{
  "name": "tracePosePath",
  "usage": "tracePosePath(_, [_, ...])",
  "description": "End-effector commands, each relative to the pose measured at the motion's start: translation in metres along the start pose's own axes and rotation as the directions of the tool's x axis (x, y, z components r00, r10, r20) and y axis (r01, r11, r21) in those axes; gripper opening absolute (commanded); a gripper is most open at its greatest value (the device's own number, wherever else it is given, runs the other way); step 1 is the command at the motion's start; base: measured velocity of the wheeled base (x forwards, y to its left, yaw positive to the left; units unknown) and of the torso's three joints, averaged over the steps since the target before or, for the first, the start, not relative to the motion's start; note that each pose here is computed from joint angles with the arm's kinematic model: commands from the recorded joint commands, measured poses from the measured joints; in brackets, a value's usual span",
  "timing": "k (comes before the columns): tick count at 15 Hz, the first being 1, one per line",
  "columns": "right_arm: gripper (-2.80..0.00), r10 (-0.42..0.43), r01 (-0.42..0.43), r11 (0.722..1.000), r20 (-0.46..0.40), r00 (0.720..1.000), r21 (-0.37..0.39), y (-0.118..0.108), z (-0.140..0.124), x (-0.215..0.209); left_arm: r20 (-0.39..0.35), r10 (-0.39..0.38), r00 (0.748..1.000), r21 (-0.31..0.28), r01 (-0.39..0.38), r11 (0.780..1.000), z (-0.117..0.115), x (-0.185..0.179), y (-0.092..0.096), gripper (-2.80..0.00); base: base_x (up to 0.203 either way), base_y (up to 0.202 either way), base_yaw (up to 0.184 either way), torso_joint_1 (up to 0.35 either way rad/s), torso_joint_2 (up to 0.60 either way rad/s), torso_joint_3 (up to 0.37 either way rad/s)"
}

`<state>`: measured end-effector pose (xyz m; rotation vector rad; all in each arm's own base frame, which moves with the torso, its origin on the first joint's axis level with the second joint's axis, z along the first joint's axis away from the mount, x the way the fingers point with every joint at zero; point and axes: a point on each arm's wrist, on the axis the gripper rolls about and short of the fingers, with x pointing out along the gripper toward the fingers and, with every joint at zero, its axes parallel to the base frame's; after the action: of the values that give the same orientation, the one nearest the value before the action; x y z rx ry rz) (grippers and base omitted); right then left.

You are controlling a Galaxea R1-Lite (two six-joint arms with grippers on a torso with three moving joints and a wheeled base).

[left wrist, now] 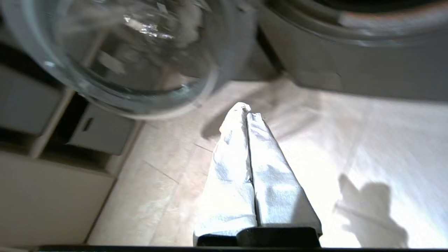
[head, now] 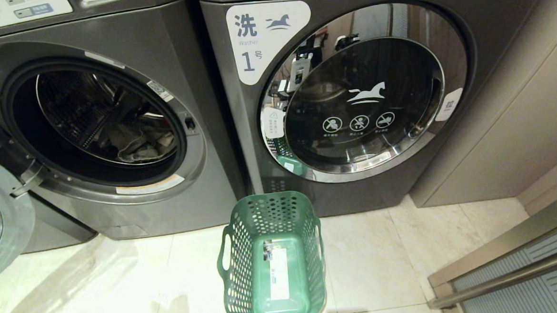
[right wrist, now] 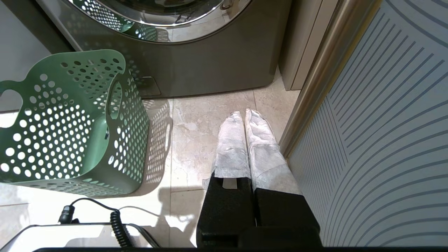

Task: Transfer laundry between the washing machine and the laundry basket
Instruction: Open the lid of the washing machine, then pick a cloth and place it into the basket

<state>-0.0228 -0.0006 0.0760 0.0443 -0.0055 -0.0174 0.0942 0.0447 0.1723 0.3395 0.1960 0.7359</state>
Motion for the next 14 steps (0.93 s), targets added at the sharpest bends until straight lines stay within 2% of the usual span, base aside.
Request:
tracePosePath(1, [-2.80, 0.001, -0.001, 1.000, 0.000, 1.000, 0.000, 0.000, 0.000, 0.000, 0.051, -0.159, 0.986, 0.010, 0.158, 0.987, -0.037, -0.049, 0.000, -2.80, 0.000, 0.000, 0.000, 0.000, 0.00, 0.000])
tracePosePath(3, [-2.80, 0.001, -0.001, 1.000, -0.001, 1.000, 0.000, 0.000, 0.000, 0.000, -0.018, -0.302, 0.953, 0.036, 0.302, 0.953, -0.067, -0.069, -0.003, -2.80, 0.000, 0.000, 0.000, 0.000, 0.00, 0.000])
tracePosePath(4, [-2.80, 0.001, -0.001, 1.000, -0.001, 1.000, 0.000, 0.000, 0.000, 0.000, -0.086, -0.379, 0.921, 0.046, 0.384, 0.922, -0.081, -0.077, -0.004, -2.80, 0.000, 0.000, 0.000, 0.000, 0.00, 0.000])
tracePosePath(5, [-2.80, 0.001, -0.001, 1.000, 0.001, 1.000, 0.000, 0.000, 0.000, 0.000, -0.133, -0.458, 0.879, 0.044, 0.467, 0.883, -0.091, -0.085, -0.003, -2.80, 0.000, 0.000, 0.000, 0.000, 0.00, 0.000])
tracePosePath(6, [-2.80, 0.001, -0.001, 1.000, -0.001, 1.000, 0.000, 0.000, 0.000, 0.000, -0.148, -0.541, 0.828, 0.042, 0.552, 0.833, -0.096, -0.090, -0.003, -2.80, 0.000, 0.000, 0.000, 0.000, 0.00, 0.000])
tracePosePath(7, [-2.80, 0.001, -0.001, 1.000, 0.001, 1.000, 0.000, 0.000, 0.000, 0.000, -0.131, -0.592, 0.795, 0.041, 0.601, 0.798, -0.096, -0.092, -0.002, -2.80, 0.000, 0.000, 0.000, 0.000, 0.00, 0.000])
tracePosePath(8, [-2.80, 0.001, -0.001, 1.000, -0.001, 1.000, 0.000, 0.000, 0.000, 0.000, -0.094, -0.606, 0.790, 0.038, 0.611, 0.791, -0.096, -0.094, 0.000, -2.80, 0.000, 0.000, 0.000, 0.000, 0.00, 0.000])
tracePosePath(12, [-2.80, 0.001, -0.001, 1.000, 0.001, 1.000, 0.000, 0.000, 0.000, 0.000, 0.143, -0.575, 0.806, 0.007, 0.580, 0.814, -0.103, -0.108, 0.011, -2.80, 0.000, 0.000, 0.000, 0.000, 0.00, 0.000])
tracePosePath(14, [-2.80, 0.001, -0.001, 1.000, 0.000, 1.000, 0.000, 0.000, 0.000, 0.000, 0.254, -0.553, 0.793, -0.017, 0.576, 0.818, -0.107, -0.113, 0.014, -2.80, 0.000, 0.000, 0.000, 0.000, 0.00, 0.000])
